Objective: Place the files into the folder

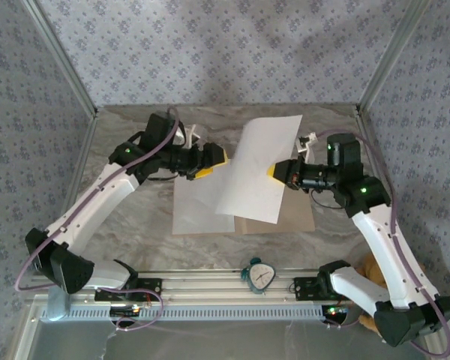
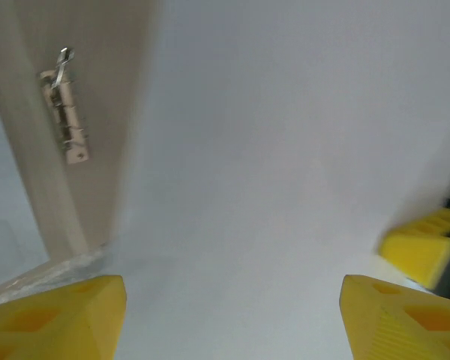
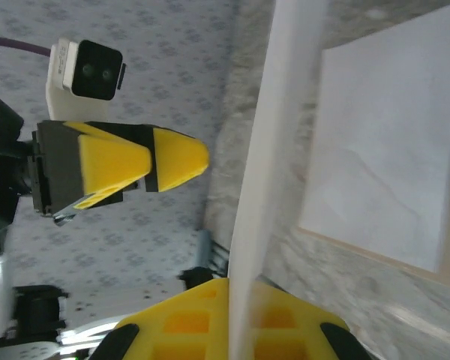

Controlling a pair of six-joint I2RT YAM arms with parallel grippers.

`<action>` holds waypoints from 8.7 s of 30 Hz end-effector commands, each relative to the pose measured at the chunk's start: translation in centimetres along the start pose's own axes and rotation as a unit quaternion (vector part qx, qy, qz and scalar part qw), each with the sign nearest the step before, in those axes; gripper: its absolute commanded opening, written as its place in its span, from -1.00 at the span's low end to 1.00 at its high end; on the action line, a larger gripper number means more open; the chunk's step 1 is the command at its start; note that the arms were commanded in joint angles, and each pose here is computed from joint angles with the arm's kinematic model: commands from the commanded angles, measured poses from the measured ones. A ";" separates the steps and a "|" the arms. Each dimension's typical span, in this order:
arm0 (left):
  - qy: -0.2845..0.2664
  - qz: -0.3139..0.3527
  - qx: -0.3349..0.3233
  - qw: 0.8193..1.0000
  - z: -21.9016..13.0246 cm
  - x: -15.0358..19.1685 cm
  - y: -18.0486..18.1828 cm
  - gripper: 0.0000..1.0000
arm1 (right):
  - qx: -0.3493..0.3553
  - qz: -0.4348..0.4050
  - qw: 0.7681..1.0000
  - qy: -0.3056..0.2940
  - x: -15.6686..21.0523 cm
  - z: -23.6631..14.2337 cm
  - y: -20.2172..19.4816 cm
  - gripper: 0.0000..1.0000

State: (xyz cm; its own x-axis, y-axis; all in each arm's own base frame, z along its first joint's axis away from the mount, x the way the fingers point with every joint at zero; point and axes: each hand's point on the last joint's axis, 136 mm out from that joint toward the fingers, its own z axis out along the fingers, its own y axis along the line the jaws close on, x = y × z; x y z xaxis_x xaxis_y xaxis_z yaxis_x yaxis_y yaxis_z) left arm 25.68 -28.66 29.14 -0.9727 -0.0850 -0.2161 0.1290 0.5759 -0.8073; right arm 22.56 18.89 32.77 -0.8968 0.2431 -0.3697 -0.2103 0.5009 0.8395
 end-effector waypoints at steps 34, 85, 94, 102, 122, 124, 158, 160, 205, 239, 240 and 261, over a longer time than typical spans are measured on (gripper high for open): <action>0.088 -0.145 -0.292 0.941 7.5 8.0 27.9 0.40 | 0.142 -0.013 0.988 0.057 -0.5 -0.1 -4.2 -1.00; 0.053 -0.187 -0.307 0.932 1.4 8.1 30.1 0.41 | 0.261 0.034 0.953 0.149 4.9 9.3 -23.5 -1.00; 0.053 -0.189 -0.308 0.931 1.4 8.0 30.2 0.41 | 0.280 0.017 0.946 0.164 6.2 8.9 -24.7 -1.00; 0.053 -0.187 -0.306 0.932 1.4 7.9 30.0 0.41 | 0.267 0.007 0.950 0.164 6.4 9.4 -24.5 -1.00; 0.062 -0.189 -0.305 0.931 1.6 8.2 30.1 0.41 | 0.253 -0.046 0.952 0.168 6.2 10.1 -24.1 -1.00; 0.063 -0.188 -0.306 0.931 1.6 8.3 30.2 0.41 | 0.251 -0.053 0.952 0.169 6.2 10.1 -24.1 -1.00; 0.066 -0.189 -0.304 0.931 1.4 8.4 29.9 0.40 | 0.231 -0.035 0.954 0.187 4.6 11.3 -25.0 -1.00; 0.066 -0.190 -0.304 0.931 1.4 8.5 29.9 0.40 | 0.231 -0.035 0.954 0.188 4.6 11.3 -25.1 -1.00; 0.068 -0.185 -0.305 0.932 1.1 8.6 29.7 0.40 | 0.216 -0.045 0.952 0.211 5.3 11.2 -25.0 -1.00; 0.070 -0.188 -0.305 0.931 1.3 8.8 30.0 0.40 | 0.199 -0.054 0.959 0.196 4.6 11.7 -24.7 -1.00; 0.070 -0.188 -0.305 0.931 1.3 8.8 30.0 0.40 | 0.199 -0.055 0.959 0.197 4.6 11.8 -24.7 -1.00; 0.070 -0.187 -0.305 0.931 1.2 8.8 29.9 0.40 | 0.206 -0.062 0.954 0.207 4.9 11.3 -25.1 -1.00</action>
State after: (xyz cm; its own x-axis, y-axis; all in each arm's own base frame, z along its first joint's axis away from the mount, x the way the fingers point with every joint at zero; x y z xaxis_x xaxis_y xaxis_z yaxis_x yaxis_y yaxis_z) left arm 22.17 -13.91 2.63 -0.9525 -0.2879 0.0995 -0.3039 0.8756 -0.3755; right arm 28.34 17.21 5.33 -0.9717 -0.1265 -0.1993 -0.2171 0.8108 0.5436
